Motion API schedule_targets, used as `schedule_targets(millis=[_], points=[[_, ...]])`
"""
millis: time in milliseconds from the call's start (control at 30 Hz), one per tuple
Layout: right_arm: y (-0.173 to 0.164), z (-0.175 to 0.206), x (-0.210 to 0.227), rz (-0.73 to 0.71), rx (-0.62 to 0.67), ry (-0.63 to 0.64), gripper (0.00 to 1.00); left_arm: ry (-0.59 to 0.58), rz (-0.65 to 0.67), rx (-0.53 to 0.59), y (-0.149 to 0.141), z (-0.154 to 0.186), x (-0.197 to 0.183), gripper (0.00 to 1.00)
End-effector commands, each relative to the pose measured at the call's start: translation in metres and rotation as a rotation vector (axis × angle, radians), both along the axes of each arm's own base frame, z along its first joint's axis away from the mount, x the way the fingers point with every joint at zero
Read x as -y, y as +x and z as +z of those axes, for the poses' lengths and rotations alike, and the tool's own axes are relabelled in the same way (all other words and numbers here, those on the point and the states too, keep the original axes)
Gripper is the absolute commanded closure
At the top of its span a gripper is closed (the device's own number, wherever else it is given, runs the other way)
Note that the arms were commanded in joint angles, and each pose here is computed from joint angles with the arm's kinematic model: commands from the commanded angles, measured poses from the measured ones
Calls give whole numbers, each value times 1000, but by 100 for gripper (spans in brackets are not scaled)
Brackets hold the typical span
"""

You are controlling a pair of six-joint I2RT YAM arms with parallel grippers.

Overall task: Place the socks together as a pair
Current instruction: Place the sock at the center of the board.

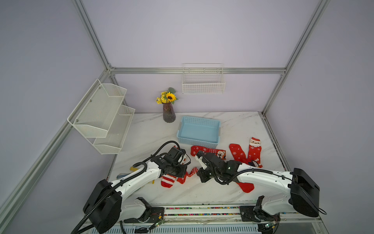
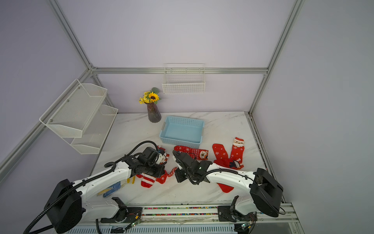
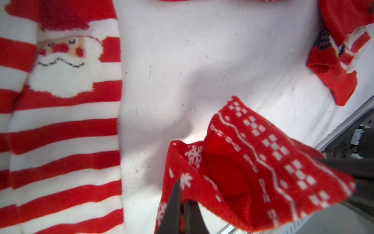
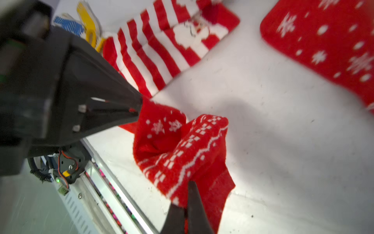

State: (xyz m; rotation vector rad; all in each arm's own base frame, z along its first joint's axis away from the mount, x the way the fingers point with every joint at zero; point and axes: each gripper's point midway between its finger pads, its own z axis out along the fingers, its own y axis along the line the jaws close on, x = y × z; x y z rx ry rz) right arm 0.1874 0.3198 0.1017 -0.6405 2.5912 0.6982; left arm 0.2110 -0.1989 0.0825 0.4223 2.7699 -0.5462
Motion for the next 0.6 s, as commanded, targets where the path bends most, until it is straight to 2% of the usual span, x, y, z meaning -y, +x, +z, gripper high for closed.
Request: schedule_targets(millis=[0, 133, 200, 400, 567], points=[[-27, -17, 10, -38, -200, -73, 100, 47, 25, 90, 24, 27, -11, 98], [-27, -18, 7, -44, -223, -78, 100, 117, 77, 160, 44, 38, -26, 100], [-25, -20, 8, -50, -229, -86, 100, 106, 83, 168, 53, 41, -24, 96], [-7, -38, 16, -57, -278, -100, 100, 119, 47, 90, 71, 16, -7, 86], [24, -43, 27, -72, -241, -115, 100, 101, 87, 104, 96, 9, -6, 66]])
